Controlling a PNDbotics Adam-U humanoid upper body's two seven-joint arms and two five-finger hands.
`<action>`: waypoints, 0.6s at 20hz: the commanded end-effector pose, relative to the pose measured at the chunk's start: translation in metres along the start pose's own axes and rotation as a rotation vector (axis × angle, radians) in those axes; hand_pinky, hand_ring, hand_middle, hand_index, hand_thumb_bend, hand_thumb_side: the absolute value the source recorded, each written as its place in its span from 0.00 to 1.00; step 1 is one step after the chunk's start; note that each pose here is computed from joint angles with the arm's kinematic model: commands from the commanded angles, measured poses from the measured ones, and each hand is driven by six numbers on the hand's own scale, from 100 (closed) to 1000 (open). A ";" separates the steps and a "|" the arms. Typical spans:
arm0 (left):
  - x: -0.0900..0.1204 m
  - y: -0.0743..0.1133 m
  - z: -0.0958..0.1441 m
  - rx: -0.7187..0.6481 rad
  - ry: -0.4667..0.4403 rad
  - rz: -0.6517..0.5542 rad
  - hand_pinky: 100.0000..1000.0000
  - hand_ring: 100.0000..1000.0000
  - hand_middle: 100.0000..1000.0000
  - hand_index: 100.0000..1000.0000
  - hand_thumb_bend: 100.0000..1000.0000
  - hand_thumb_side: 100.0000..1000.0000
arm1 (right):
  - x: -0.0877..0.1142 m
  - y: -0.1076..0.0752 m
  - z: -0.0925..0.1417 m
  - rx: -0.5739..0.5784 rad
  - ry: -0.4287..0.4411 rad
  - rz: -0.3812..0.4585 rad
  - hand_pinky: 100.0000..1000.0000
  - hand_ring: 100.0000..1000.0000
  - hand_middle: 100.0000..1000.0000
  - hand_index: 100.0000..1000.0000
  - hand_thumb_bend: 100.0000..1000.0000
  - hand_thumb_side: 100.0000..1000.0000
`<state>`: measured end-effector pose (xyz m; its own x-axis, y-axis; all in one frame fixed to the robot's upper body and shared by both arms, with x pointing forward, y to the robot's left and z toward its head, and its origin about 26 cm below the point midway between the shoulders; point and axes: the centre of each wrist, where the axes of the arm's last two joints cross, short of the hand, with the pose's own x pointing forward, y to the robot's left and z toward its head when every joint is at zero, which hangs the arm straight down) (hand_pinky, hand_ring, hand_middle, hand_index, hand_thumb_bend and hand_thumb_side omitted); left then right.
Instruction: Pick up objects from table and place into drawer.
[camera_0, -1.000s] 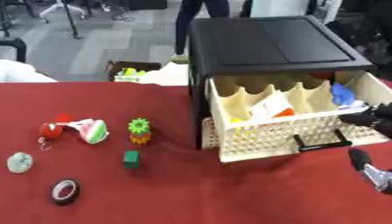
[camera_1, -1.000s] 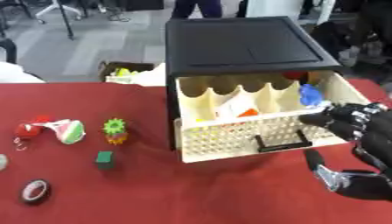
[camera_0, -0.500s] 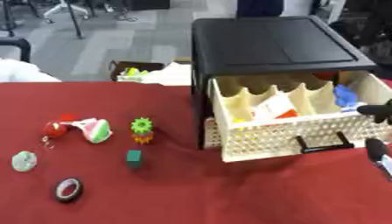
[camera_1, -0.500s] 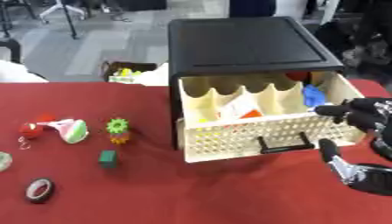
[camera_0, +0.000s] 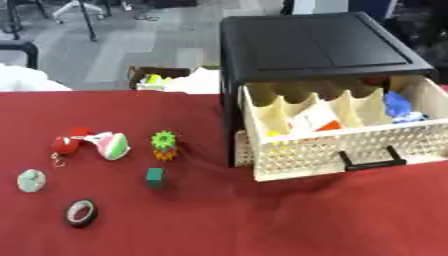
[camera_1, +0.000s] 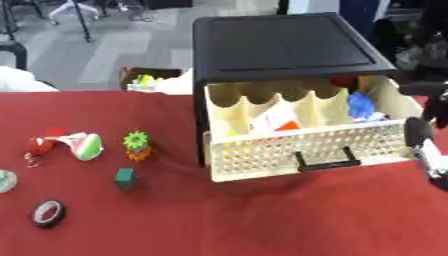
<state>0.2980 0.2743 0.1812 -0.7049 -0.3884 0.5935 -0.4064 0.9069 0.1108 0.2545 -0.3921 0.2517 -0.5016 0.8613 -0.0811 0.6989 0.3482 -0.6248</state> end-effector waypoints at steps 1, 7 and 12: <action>0.005 0.006 -0.006 0.006 -0.034 -0.014 0.39 0.45 0.56 0.67 0.00 0.82 | -0.002 -0.010 -0.011 -0.138 0.029 -0.061 0.00 0.19 0.24 0.70 0.00 1.00; 0.005 0.006 -0.007 0.014 -0.034 -0.012 0.39 0.45 0.56 0.67 0.00 0.81 | -0.002 -0.012 -0.019 -0.388 0.078 -0.207 0.00 0.26 0.30 0.71 0.00 1.00; 0.007 0.006 -0.009 0.016 -0.047 -0.012 0.39 0.46 0.56 0.67 0.00 0.80 | 0.003 -0.003 -0.020 -0.500 0.089 -0.322 0.13 0.38 0.40 0.74 0.00 1.00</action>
<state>0.2982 0.2751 0.1827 -0.7076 -0.3913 0.5884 -0.4166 0.9036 0.1000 0.2613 -0.3841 0.2632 -0.6724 0.7261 0.1439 0.6989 0.6868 -0.1995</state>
